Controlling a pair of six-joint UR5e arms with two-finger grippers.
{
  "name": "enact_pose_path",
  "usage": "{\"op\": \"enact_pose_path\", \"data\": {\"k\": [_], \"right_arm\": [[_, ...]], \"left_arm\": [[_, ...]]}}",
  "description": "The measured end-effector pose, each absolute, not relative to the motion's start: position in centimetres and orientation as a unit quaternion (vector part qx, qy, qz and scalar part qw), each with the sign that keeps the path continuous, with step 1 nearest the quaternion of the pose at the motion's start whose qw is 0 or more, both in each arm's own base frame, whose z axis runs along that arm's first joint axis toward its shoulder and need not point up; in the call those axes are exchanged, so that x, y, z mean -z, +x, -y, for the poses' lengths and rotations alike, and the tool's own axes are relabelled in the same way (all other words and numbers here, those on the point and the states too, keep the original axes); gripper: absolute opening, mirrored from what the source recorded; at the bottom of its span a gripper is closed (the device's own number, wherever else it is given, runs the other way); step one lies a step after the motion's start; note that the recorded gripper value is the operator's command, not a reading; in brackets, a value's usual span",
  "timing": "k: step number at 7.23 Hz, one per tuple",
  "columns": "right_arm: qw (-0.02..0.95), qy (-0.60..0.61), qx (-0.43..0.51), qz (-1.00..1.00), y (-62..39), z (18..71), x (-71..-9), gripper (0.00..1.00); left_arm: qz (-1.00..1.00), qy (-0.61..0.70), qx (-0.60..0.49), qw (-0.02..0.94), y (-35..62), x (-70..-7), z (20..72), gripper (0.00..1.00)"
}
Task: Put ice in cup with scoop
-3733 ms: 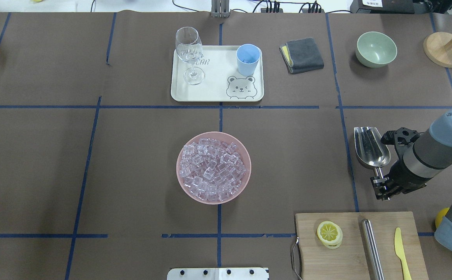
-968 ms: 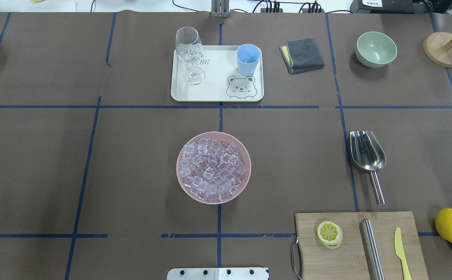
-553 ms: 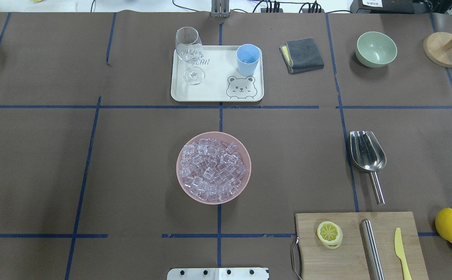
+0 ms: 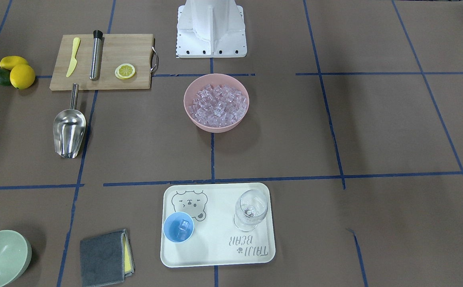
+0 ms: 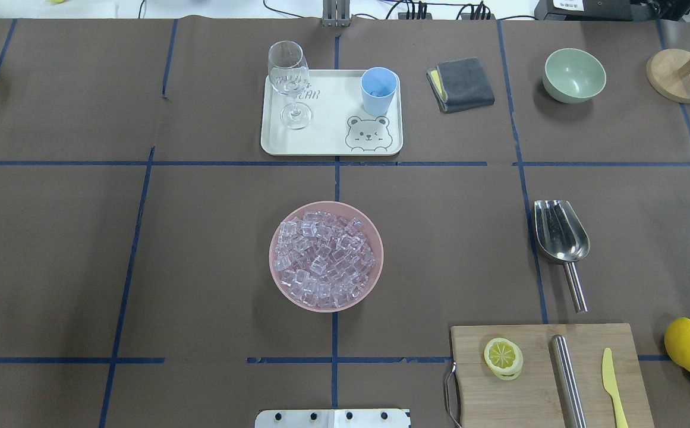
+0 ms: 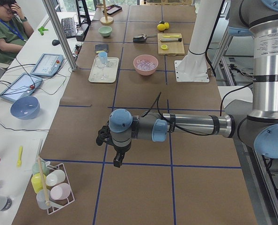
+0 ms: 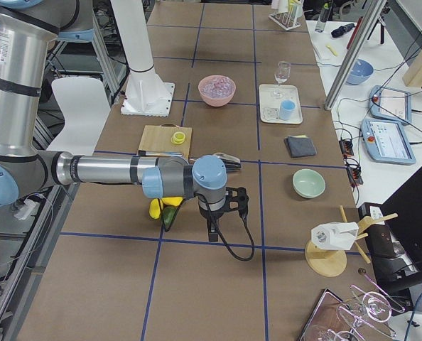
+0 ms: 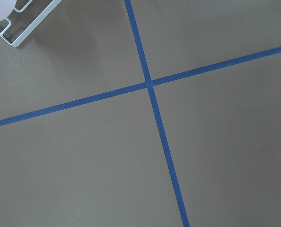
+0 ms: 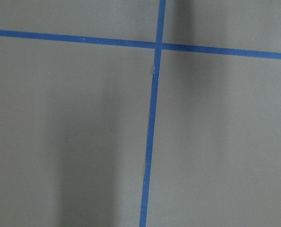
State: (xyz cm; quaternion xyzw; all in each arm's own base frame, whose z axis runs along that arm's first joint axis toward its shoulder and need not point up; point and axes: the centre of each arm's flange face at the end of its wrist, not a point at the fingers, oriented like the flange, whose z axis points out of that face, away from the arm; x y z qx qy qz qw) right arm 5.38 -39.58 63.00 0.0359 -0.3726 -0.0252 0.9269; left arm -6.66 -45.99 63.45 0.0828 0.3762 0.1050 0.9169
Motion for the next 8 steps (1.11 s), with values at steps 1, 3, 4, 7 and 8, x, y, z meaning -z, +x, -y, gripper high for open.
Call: {"op": "enact_pose_path", "data": {"k": [1,3,4,7,8], "right_arm": [[0.927,0.036,0.025,0.372,5.39,39.58,-63.03,1.00],[0.927,0.035,0.024,0.373,5.38,39.53,-63.07,1.00],[0.927,0.035,0.024,0.373,5.38,39.51,-63.09,1.00],[0.927,0.034,0.024,0.372,5.39,39.50,-63.17,1.00],[0.927,0.034,0.024,0.372,5.39,39.50,-63.18,1.00]], "left_arm": [[-0.376,0.082,-0.104,0.917,-6.69,-63.47,45.88,1.00],[-0.376,0.082,-0.104,0.917,-6.72,-63.35,45.50,1.00],[-0.376,0.083,-0.104,0.917,-6.72,-63.29,45.45,1.00],[-0.375,0.085,-0.105,0.917,-6.67,-63.07,45.48,1.00],[-0.375,0.085,-0.105,0.917,-6.67,-63.04,45.48,1.00]]}}
